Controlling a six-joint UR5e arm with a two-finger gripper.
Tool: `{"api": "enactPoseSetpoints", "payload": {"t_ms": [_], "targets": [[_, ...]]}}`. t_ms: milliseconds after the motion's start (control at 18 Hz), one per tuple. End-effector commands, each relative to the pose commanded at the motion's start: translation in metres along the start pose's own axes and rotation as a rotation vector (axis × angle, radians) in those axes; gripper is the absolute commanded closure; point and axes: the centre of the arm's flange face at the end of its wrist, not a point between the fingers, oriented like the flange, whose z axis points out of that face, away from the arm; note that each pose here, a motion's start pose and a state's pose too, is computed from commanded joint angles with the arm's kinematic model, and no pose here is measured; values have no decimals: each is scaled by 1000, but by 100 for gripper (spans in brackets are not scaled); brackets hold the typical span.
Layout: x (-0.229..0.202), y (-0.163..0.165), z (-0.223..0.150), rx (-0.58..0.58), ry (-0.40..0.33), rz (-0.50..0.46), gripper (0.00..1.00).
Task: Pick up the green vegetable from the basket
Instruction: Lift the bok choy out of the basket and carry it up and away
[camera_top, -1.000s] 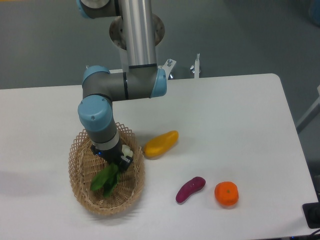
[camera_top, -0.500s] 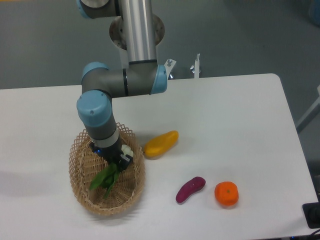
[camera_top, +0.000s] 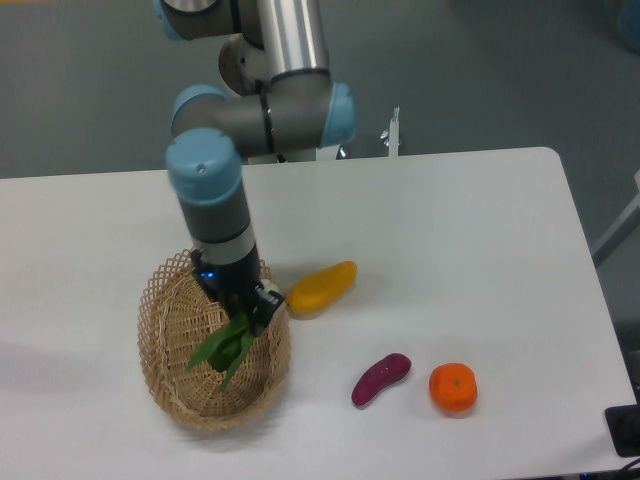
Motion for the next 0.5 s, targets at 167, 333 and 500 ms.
{"api": "enactPoseSetpoints", "payload": {"t_ms": [167,333,500], "targets": [[-36,30,-21,-12,30,37,54],[-69,66,-33,-28,52,58,54],[-103,107,-34,-52,67,93,54]]}}
